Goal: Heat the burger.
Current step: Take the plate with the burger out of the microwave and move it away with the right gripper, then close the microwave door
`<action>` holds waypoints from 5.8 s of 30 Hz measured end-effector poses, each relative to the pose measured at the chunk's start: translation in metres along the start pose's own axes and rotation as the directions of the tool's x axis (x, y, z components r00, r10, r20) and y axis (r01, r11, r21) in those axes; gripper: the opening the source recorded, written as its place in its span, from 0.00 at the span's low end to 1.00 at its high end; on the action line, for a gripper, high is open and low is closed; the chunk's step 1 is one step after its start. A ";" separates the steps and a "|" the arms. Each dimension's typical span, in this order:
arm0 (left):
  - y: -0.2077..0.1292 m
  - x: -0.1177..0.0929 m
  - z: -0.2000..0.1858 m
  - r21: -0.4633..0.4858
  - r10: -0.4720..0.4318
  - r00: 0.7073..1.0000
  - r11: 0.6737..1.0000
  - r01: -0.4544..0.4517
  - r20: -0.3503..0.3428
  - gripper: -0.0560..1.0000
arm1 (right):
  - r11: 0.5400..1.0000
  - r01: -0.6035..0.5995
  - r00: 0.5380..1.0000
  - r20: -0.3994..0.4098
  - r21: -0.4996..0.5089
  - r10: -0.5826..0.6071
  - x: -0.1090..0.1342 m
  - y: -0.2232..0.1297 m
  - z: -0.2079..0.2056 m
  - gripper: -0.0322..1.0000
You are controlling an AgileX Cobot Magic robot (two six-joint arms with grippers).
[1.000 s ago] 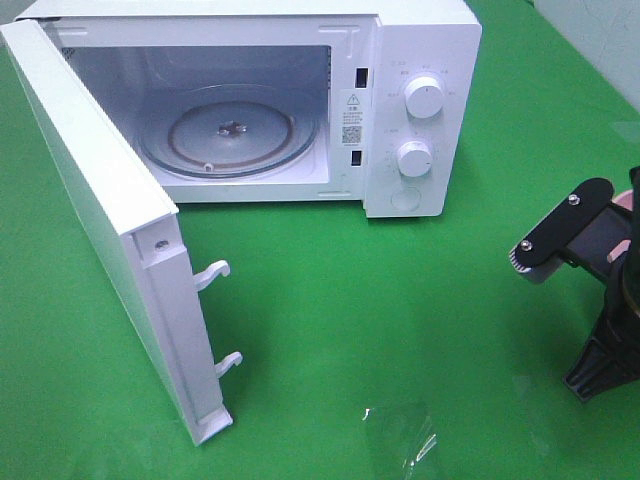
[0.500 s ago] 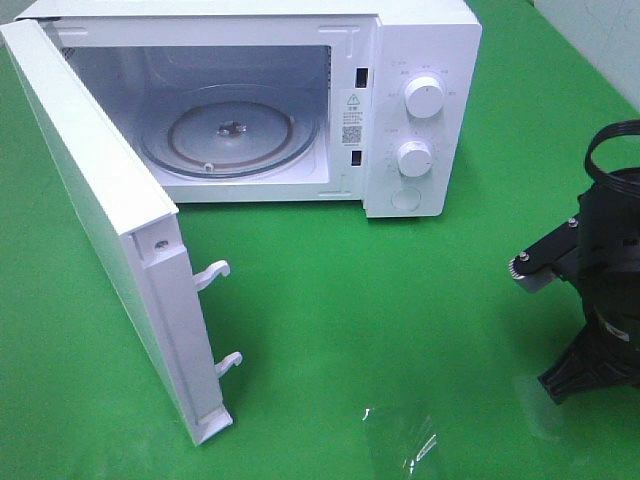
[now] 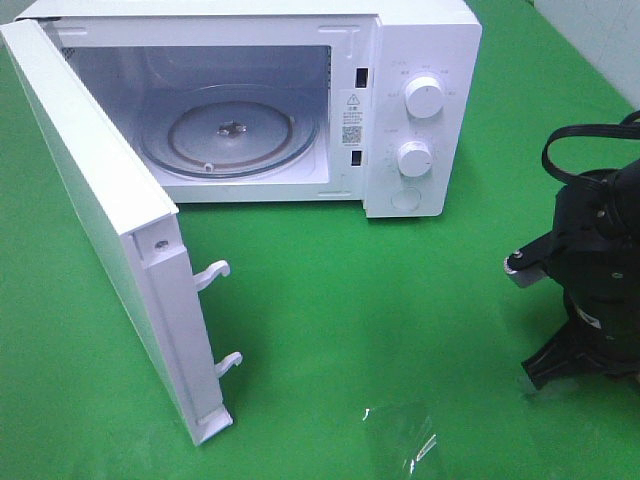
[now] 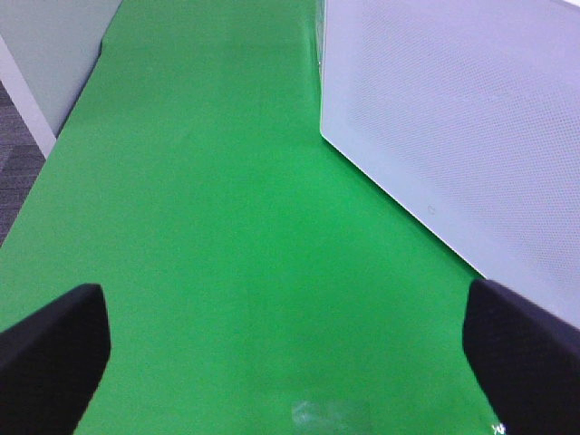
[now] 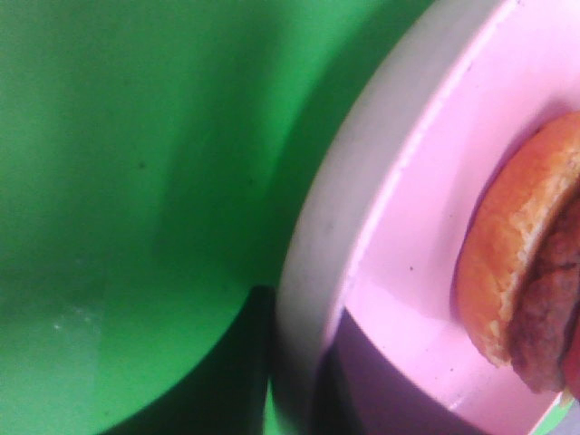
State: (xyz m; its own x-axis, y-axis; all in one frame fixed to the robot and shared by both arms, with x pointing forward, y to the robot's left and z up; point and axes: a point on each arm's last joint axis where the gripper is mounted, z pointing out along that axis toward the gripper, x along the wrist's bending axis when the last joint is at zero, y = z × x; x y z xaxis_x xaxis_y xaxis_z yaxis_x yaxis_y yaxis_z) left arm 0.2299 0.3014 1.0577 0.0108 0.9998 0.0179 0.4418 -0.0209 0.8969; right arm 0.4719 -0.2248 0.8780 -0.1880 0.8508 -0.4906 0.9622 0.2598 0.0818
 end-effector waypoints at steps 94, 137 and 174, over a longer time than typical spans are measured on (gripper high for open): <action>0.000 0.000 0.000 0.000 0.000 1.000 1.000 0.000 0.000 0.98 | 0.432 -0.533 0.846 -0.451 -0.728 0.284 -0.112 -0.231 -0.167 0.74; 0.000 0.000 0.000 0.000 0.000 1.000 1.000 0.000 0.000 0.98 | 0.434 -0.526 0.850 -0.445 -0.731 0.281 -0.112 -0.231 -0.167 0.74; 0.083 0.001 0.129 -0.109 -0.013 1.000 0.994 0.013 0.003 0.05 | 0.434 -0.526 0.850 -0.445 -0.731 0.281 -0.112 -0.231 -0.167 0.74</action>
State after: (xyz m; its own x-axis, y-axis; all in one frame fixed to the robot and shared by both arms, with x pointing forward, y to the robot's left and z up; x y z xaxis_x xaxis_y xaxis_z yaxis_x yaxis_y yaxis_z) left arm 0.3823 0.3008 1.0752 0.0076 1.0000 0.0048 0.3417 -0.0071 0.9398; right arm 0.2374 -0.3041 1.0585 0.0227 0.9997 -0.0079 0.3727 -0.0011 0.9280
